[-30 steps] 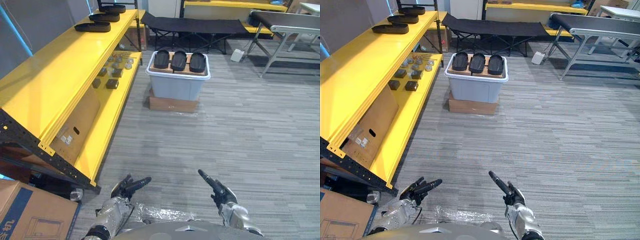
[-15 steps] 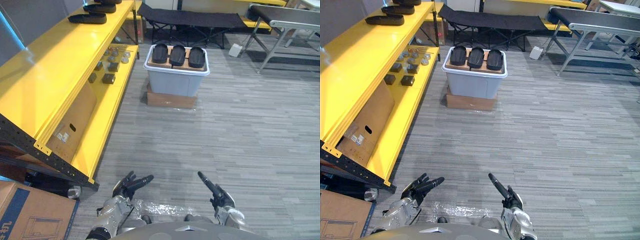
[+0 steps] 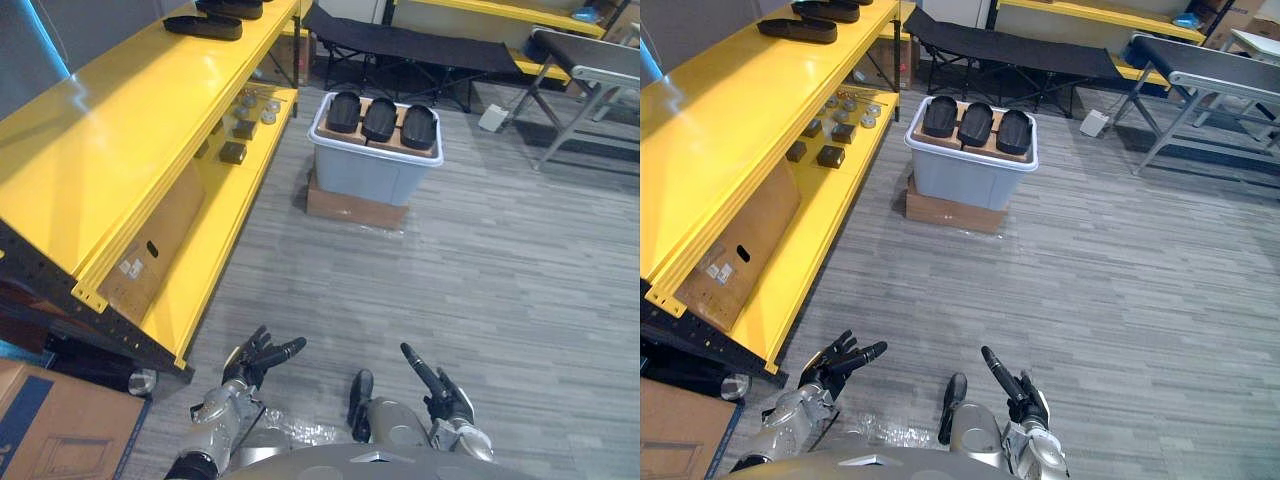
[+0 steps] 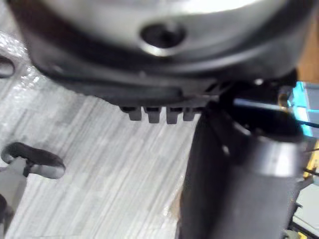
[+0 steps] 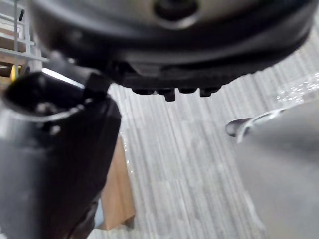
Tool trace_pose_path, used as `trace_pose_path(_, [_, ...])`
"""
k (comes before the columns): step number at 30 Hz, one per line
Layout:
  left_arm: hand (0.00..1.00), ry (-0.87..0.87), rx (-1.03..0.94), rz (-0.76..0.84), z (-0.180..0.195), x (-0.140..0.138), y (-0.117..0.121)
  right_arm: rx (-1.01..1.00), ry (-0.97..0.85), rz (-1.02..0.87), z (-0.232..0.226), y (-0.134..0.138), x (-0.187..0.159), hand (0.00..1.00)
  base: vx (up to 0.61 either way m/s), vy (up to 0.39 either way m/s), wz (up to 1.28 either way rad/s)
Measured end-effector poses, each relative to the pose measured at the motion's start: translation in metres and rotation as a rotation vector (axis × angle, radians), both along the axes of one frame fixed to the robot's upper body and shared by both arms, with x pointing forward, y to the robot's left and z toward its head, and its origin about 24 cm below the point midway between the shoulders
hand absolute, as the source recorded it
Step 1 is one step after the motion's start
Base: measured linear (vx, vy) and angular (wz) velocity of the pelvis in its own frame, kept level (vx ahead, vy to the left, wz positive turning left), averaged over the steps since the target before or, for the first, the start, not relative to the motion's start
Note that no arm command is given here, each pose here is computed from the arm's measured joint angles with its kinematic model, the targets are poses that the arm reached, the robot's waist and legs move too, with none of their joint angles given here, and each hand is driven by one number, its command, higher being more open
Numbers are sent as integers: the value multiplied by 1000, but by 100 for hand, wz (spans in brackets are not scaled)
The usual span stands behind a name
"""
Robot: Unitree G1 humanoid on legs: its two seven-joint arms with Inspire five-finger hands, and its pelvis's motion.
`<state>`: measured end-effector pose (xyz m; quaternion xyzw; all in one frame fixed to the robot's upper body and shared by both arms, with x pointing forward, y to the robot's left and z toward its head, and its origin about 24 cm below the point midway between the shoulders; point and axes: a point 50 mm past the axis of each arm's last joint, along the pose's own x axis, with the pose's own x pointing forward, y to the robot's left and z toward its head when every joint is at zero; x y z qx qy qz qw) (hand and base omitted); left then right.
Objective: Walk over and take three plastic housings, then place them on the shelf
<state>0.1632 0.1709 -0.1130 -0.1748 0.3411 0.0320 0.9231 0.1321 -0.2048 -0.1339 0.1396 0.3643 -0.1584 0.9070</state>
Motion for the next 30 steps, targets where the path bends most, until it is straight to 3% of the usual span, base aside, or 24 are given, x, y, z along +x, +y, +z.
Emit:
trace_pose_path(5, [100,-15,-110,117,-1,-11,-15,-46,-137,53,20,-1,29,100,530,-186,-17])
trace_pose_path(11, [100,-69,-142,89,6,-4,-20,-78,-219,76,37,0,65,100,528,-27,-70])
trace_pose_path(13, [100,-69,-152,94,6,-8,-23,-99,-194,88,34,-5,60,100,455,157,-65])
trace_pose_path(16, [100,-81,-100,94,6,-9,-7,-72,-118,124,21,11,45,100,489,168,-55])
trace_pose_path(18, [100,-122,-92,77,12,3,-8,-73,-110,141,20,13,45,100,482,141,-21])
trace_pose_path(23, [100,-111,-38,54,10,-3,-6,-24,-26,210,5,31,30,100,361,88,-17])
trace_pose_path(30, [100,-163,-31,72,20,19,-2,-25,-65,197,11,29,48,100,196,-114,-3])
